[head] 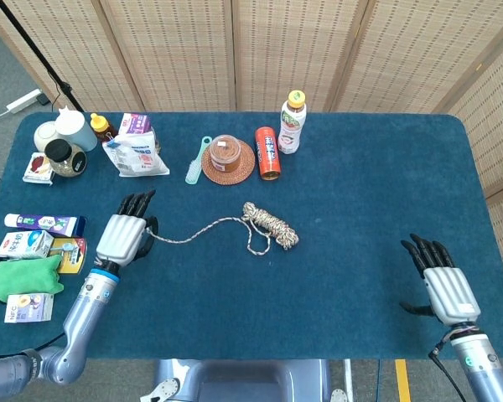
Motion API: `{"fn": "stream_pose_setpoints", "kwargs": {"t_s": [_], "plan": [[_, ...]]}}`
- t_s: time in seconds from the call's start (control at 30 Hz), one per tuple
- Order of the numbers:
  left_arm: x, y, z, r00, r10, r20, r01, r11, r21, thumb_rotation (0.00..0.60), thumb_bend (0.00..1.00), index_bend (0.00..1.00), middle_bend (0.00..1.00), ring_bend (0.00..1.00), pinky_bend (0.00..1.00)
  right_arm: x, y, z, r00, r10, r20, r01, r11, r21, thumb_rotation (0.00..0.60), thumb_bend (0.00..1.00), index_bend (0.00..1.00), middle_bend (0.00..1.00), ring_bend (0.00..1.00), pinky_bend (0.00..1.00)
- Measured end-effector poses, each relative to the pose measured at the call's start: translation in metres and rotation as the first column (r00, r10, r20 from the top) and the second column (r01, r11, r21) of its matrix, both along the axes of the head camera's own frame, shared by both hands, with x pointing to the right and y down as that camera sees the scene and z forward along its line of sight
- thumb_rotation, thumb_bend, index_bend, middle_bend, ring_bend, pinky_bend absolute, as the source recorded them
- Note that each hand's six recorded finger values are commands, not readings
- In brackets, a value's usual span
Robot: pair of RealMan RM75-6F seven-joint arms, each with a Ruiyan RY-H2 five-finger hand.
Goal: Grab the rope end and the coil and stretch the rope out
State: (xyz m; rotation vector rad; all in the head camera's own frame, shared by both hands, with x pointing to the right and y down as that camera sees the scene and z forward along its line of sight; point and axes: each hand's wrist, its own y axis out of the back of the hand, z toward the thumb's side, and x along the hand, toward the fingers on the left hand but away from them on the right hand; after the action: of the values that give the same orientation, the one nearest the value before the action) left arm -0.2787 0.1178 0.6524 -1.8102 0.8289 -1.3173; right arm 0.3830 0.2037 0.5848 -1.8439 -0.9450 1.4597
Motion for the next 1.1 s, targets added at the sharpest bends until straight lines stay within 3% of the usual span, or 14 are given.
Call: {"fn": "stream_pose_setpoints", "kwargs": {"t_s": [0.2,0.47,0.8,1.1], "plan": [[-0.007,-0.010,-0.022,1.000,-0.007,0.000,0.007,0.999,0.043,0.600,0.45,0.57,0.00,0.00,0.00,-0.030,-0.039,0.020,0.993,-0.107,0.055,0.110,0.993,-0.044,0.600,0.00,0.00,0.00,0.00,0.00],[-0.020,-0.024,-0.047,1.000,-0.022,0.006,0.021,0.995,0.100,0.600,0.45,0.57,0.00,0.00,0.00,-0.073,-0.077,0.050,0.982,-0.132,0.133,0.147,0.983,-0.109,0.600,0.00,0.00,0.00,0.00,0.00],[-0.038,-0.050,-0.094,0.998,-0.057,-0.006,0.057,0.979,0.197,0.600,0.45,0.57,0.00,0.00,0.00,-0.111,-0.083,0.077,0.978,-0.093,0.187,0.124,0.979,-0.162,0.600,0.00,0.00,0.00,0.00,0.00],[-0.055,-0.074,-0.156,0.995,-0.102,-0.008,0.099,0.939,0.328,0.600,0.45,0.57,0.00,0.00,0.00,-0.137,-0.081,0.081,0.968,-0.042,0.246,0.087,0.980,-0.176,0.600,0.00,0.00,0.00,0.00,0.00]]}}
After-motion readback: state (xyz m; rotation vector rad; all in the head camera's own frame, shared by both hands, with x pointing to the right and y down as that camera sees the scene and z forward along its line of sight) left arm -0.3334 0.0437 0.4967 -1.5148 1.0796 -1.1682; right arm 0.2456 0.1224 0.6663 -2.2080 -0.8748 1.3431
